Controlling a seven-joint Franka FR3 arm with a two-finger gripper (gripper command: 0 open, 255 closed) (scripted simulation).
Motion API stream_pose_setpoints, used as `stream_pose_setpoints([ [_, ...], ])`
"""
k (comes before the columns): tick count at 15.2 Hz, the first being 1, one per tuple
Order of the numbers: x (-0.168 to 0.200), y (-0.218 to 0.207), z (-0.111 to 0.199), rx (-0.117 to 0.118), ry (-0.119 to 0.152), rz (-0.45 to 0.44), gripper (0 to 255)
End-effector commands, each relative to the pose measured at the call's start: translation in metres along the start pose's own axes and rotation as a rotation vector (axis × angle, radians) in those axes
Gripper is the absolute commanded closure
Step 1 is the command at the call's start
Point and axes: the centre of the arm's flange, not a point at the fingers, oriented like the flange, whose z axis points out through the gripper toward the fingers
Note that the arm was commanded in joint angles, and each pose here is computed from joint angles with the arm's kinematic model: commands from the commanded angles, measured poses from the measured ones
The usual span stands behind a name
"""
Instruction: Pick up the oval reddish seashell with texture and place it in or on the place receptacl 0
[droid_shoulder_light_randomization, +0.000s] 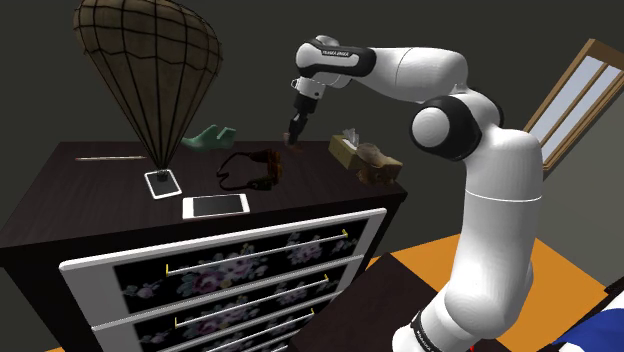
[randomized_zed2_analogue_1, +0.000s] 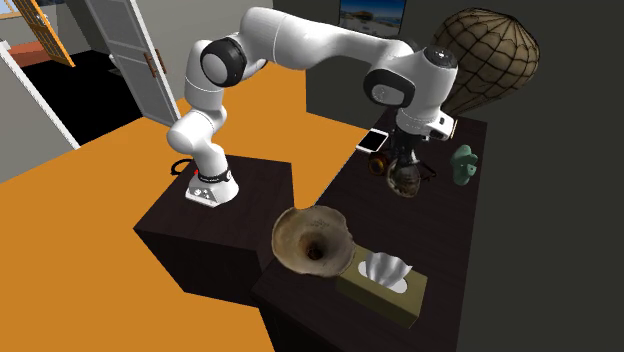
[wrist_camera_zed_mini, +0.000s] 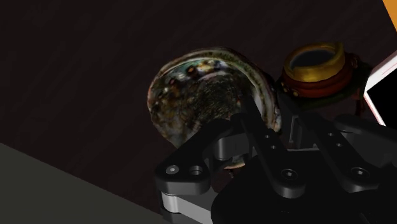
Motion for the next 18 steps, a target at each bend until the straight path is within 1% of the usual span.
stream_pose_setpoints([
  [1, 0.001, -0.002, -0.010, 0.000, 0.000, 0.000, 255],
  [18, 0.009, -0.021, -0.097, 0.000, 0.000, 0.000, 255],
])
